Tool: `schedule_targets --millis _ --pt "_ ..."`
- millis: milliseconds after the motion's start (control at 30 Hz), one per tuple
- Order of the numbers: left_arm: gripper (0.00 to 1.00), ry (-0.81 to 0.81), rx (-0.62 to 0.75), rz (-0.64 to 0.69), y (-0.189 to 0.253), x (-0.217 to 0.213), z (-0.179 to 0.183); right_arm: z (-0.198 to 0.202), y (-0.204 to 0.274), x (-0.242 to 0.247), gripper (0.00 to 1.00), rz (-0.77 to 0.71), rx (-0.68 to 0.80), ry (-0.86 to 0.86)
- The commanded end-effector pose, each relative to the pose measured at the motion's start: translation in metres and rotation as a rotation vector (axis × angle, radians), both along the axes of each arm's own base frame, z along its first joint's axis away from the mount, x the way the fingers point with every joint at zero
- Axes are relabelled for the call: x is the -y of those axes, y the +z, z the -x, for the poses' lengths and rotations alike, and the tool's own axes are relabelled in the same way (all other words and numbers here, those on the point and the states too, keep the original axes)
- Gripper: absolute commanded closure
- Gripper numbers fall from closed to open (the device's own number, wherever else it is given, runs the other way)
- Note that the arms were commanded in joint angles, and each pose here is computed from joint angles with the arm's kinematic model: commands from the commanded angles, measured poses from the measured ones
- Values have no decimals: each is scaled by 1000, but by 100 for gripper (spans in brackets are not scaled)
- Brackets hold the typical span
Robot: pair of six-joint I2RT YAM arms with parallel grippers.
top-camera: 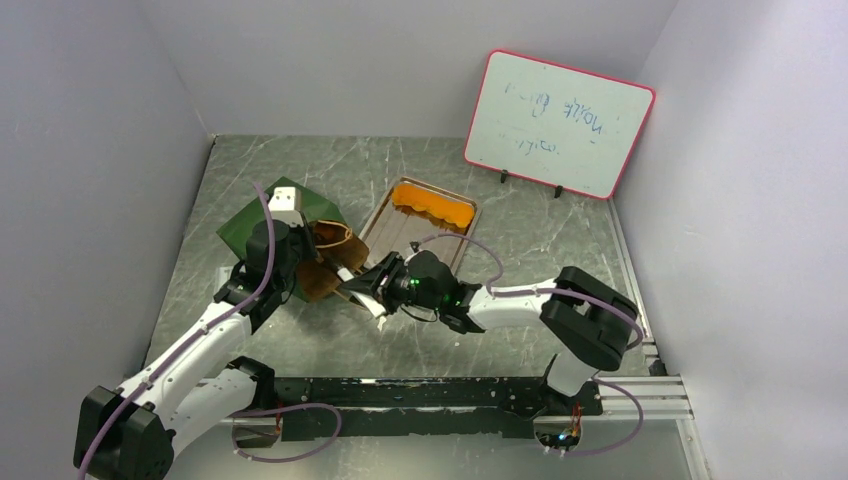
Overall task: Take the fake bread out of the paper bag
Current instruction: Take out the fake bread from the paper bag.
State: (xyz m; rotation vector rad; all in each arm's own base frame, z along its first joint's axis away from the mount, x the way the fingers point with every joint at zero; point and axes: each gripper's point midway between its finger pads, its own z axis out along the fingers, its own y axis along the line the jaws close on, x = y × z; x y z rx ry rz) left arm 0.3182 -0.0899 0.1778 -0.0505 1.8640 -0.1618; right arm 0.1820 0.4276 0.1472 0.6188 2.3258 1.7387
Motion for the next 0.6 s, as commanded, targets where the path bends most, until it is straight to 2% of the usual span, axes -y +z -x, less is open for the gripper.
schedule_targets --millis 0,567 --pt "93 -4 34 32 5 2 -3 -7 22 -7 57 -114 -14 -11" --pt "93 -13 26 27 1 3 -3 -28 21 -25 56 -189 -31 -21"
